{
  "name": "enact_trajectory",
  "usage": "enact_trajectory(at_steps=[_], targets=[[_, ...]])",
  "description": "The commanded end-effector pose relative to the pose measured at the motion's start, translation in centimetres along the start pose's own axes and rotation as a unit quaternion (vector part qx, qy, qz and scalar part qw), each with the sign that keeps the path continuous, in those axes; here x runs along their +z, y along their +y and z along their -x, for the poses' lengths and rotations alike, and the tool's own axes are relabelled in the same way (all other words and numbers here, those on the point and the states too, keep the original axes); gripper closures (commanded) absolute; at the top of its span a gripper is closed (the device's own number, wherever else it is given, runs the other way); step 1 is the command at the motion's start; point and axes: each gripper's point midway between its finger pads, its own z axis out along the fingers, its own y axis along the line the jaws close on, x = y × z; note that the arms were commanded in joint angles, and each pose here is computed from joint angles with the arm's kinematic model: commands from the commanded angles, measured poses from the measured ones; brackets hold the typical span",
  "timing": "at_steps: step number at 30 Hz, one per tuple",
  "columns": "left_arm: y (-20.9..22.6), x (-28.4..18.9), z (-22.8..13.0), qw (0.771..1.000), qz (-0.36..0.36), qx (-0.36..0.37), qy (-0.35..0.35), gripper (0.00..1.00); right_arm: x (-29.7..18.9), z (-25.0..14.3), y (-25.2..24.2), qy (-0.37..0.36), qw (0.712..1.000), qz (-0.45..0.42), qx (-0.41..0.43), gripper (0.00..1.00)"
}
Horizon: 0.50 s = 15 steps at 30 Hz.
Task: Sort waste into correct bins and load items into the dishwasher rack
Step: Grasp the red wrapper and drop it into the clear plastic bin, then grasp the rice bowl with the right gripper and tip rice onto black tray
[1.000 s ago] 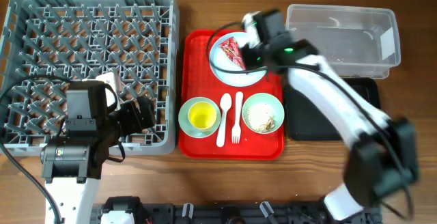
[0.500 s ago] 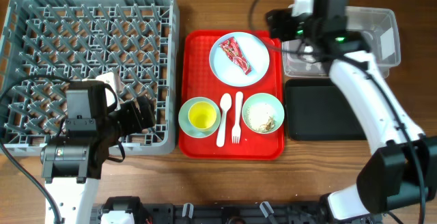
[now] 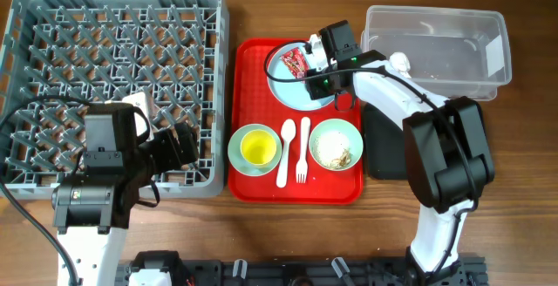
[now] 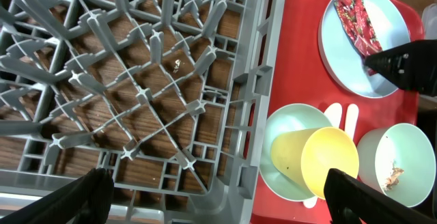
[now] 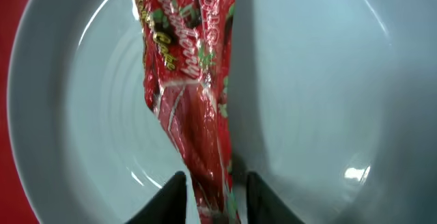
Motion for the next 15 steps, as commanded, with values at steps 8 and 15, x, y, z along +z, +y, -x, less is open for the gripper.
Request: enact_trajectory(at_steps=[8, 15], targets=[[-0.6, -0.6, 0.5, 1.0, -0.011, 0.003, -0.008, 0.0, -15.4, 6.4, -4.4, -0.177, 0.973, -0.112, 0.101, 0.96], [-0.6, -0.6, 0.5, 1.0, -0.011, 0.003, -0.008, 0.0, -18.7, 1.4, -16.9, -0.197, 0.849, -0.178, 0.458, 0.79]])
